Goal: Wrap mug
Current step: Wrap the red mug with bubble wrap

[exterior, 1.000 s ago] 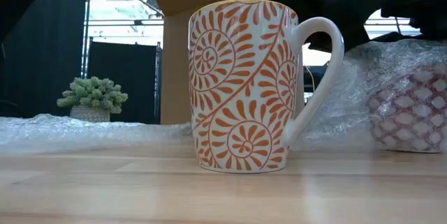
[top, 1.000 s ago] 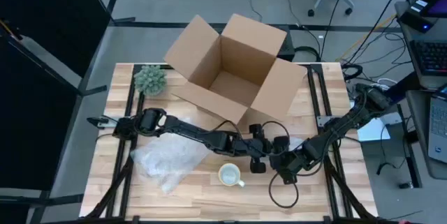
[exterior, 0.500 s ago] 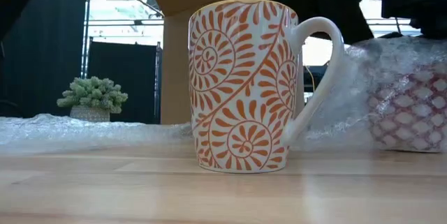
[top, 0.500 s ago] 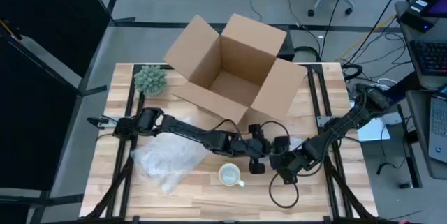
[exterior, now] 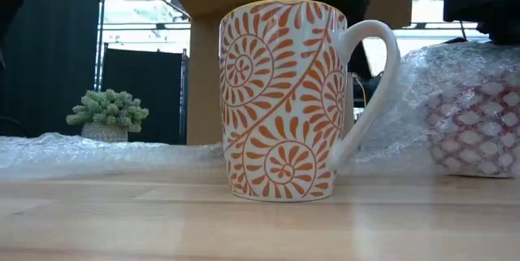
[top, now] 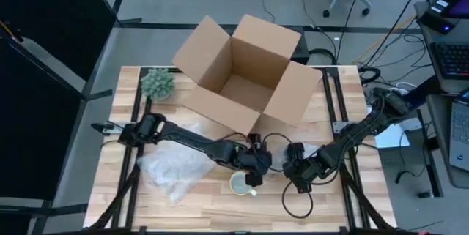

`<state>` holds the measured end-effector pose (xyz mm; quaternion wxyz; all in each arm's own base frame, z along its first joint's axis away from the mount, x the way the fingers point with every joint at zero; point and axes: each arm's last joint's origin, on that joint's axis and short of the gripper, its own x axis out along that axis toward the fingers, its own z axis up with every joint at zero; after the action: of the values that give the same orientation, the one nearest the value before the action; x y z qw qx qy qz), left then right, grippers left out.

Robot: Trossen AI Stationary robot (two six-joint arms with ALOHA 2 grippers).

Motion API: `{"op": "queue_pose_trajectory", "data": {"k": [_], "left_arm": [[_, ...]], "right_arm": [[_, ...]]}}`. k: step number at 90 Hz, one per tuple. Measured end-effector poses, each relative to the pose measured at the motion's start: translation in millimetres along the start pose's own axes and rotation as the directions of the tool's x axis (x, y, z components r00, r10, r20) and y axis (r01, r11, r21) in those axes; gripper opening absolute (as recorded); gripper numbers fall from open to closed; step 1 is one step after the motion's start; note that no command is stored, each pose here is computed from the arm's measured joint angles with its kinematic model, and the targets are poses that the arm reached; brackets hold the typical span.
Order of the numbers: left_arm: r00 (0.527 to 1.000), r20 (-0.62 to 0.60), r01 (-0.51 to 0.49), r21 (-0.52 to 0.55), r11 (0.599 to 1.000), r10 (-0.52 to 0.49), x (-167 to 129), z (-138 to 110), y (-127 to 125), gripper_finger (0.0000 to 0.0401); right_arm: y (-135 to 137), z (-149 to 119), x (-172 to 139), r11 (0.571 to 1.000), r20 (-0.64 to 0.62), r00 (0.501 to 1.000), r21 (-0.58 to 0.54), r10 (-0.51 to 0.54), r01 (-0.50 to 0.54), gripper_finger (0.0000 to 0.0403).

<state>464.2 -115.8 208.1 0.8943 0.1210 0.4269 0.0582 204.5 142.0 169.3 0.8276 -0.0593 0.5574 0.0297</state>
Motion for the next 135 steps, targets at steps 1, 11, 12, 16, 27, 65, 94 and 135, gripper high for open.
{"op": "queue_pose_trajectory", "data": {"k": [1, 11, 12, 16, 27, 65, 94, 135], "left_arm": [[1.000, 0.000, 0.000, 0.000, 1.000, 0.000, 0.3, 0.0, 0.0, 0.0000], [0.999, 0.048, 0.002, -0.019, 1.000, -0.001, -0.1, 5.1, 0.1, 0.0000], [0.999, 0.053, 0.003, -0.021, 1.000, -0.002, -0.1, 5.6, 0.1, 0.0000], [0.997, 0.076, 0.016, -0.029, 0.999, -0.014, 4.3, 6.8, -1.4, 0.0000], [0.990, 0.117, 0.086, -0.035, 0.996, -0.081, 21.0, 6.7, -6.2, 0.0000], [0.970, 0.193, 0.144, 0.018, 0.989, -0.145, 17.0, 16.9, -15.3, 0.0000], [0.967, 0.209, 0.146, 0.018, 0.989, -0.147, 14.3, 20.2, -15.6, 0.0000], [0.934, 0.315, 0.168, 0.027, 0.985, -0.168, 11.1, 30.6, -16.1, 0.0000]], "right_arm": [[0.0, 0.0, 0.0, 1.000, 0.000, 1.000, 0.000, 0.000, 0.000, 0.0224], [0.0, 0.0, 0.0, 1.000, 0.000, 1.000, -0.004, 0.000, 0.000, 0.0224], [0.0, 0.0, 0.0, 1.000, 0.000, 1.000, -0.005, 0.000, 0.000, 0.0224], [0.0, 0.0, 0.0, 1.000, 0.000, 1.000, -0.010, 0.000, 0.000, 0.0224], [0.0, 0.0, 0.0, 1.000, 0.000, 1.000, -0.017, 0.001, -0.001, 0.0224], [0.1, 0.2, 0.0, 1.000, 0.002, 1.000, -0.011, 0.000, 0.000, 0.0224], [0.1, 0.6, 0.0, 1.000, 0.005, 1.000, -0.009, 0.002, -0.002, 0.0224], [0.3, 0.8, -0.1, 1.000, 0.007, 1.000, -0.008, 0.003, -0.003, 0.0224]]}}
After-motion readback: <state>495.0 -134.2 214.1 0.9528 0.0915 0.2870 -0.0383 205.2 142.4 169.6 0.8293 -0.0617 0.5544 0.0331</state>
